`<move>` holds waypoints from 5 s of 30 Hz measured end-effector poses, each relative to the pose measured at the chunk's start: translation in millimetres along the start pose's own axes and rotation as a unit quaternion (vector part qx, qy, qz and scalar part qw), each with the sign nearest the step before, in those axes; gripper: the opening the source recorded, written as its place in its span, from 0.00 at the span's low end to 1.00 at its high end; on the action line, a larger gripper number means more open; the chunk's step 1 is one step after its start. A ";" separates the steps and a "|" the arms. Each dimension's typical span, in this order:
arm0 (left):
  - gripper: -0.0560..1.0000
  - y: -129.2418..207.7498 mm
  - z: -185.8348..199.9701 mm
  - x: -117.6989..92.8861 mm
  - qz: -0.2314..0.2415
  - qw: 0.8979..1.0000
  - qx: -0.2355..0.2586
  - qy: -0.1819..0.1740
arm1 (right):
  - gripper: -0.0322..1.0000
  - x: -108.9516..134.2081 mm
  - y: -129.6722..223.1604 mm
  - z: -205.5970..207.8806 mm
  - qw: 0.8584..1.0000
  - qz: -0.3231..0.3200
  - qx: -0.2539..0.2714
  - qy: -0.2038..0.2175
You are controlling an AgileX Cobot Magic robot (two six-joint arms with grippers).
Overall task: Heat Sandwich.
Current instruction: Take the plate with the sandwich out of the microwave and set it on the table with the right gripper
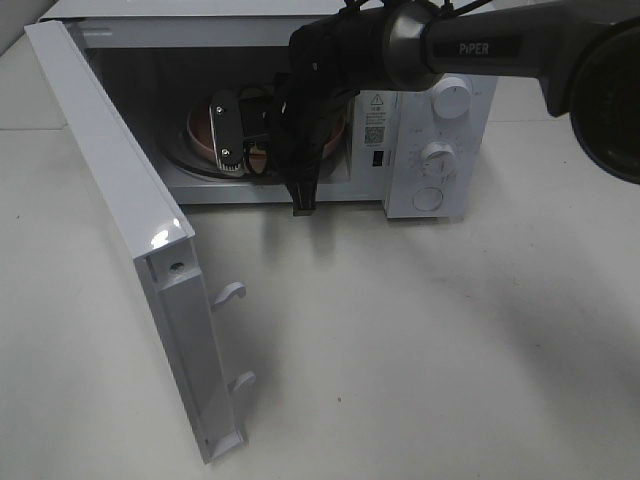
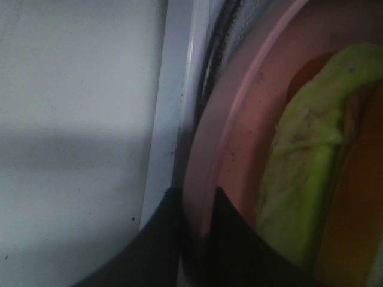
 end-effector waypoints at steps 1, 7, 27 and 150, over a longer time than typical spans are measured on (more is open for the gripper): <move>0.99 0.0 0.0 0.0 0.000 1.000 0.000 0.000 | 0.13 0.3 0.3 0.5 1.000 0.007 0.001 -0.002; 0.99 0.0 0.0 0.0 0.000 1.000 0.000 0.000 | 0.13 0.6 0.9 5.8 0.999 0.044 0.003 -0.008; 0.99 0.0 0.0 0.0 0.000 1.000 0.000 0.000 | 0.12 17.8 -1.8 36.6 0.996 0.093 -0.015 -0.013; 0.99 0.0 0.0 0.0 0.000 1.000 0.000 0.000 | 0.12 220.6 112.8 277.5 0.987 -0.076 0.126 0.070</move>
Point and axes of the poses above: a point on each arm's last joint axis where the gripper is mounted, z pointing back along that axis away from the gripper, x along the wrist's bending axis when the last joint is at zero, y = z × x, the point moved 5 cm from there along -z, pointing out along that axis toward the gripper, and after that the axes turned 7 degrees about z, right-handed, at the moved point
